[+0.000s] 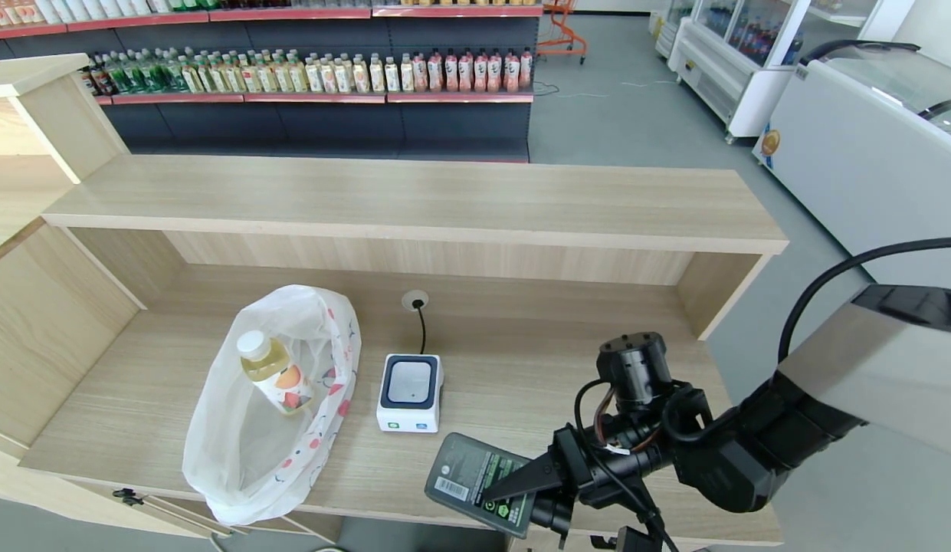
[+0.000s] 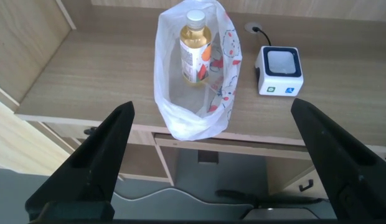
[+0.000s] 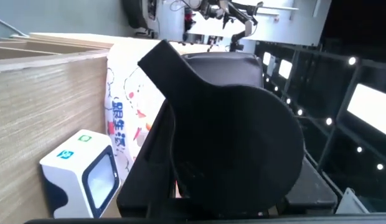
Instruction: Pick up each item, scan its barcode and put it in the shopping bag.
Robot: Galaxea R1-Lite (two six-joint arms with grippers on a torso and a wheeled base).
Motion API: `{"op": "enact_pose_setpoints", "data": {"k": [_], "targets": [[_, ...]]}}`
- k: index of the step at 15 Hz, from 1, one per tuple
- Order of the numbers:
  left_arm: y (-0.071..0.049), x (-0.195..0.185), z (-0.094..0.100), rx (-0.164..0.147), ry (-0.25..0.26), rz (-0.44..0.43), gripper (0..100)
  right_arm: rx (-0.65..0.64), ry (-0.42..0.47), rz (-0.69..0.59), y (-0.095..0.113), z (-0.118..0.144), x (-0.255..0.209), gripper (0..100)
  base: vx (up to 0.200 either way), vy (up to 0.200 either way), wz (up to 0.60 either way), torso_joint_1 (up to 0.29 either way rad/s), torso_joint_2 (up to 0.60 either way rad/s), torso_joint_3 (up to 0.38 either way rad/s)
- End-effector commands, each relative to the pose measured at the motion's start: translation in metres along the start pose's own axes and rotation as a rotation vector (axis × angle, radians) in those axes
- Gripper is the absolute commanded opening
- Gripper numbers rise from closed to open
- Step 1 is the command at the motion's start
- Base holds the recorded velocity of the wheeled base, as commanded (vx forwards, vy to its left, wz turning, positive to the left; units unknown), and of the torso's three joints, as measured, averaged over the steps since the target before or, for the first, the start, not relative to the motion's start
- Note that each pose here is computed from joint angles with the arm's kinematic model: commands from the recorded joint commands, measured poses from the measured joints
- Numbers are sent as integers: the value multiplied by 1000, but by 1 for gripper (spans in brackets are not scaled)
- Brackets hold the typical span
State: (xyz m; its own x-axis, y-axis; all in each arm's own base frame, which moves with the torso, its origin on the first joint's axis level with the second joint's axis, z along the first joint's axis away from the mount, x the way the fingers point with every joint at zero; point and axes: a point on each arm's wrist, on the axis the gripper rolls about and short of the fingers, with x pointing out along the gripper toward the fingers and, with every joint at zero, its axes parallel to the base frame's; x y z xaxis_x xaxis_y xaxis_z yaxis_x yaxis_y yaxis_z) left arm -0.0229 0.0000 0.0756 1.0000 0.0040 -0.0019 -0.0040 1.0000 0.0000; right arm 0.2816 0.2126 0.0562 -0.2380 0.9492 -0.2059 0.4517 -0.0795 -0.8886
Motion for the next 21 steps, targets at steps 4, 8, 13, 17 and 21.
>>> {"op": "enact_pose_setpoints", "data": {"k": [4, 8, 13, 17, 21], "targets": [[0, 0, 0, 0, 0, 1, 100, -16, -27, -19, 10, -15, 19, 0, 0, 0, 0, 0, 0, 0], [0, 0, 0, 0, 0, 1, 100, -20, -24, -20, 9, -21, 20, 0, 0, 0, 0, 0, 0, 0], [0, 0, 0, 0, 0, 1, 100, -43, -22, -29, 6, -31, 24, 0, 0, 0, 0, 0, 0, 0], [0, 0, 0, 0, 0, 1, 100, -40, -31, -33, 6, -31, 27, 0, 0, 0, 0, 0, 0, 0], [0, 0, 0, 0, 0, 1, 100, -42, -32, -34, 4, -30, 26, 0, 0, 0, 0, 0, 0, 0]]}}
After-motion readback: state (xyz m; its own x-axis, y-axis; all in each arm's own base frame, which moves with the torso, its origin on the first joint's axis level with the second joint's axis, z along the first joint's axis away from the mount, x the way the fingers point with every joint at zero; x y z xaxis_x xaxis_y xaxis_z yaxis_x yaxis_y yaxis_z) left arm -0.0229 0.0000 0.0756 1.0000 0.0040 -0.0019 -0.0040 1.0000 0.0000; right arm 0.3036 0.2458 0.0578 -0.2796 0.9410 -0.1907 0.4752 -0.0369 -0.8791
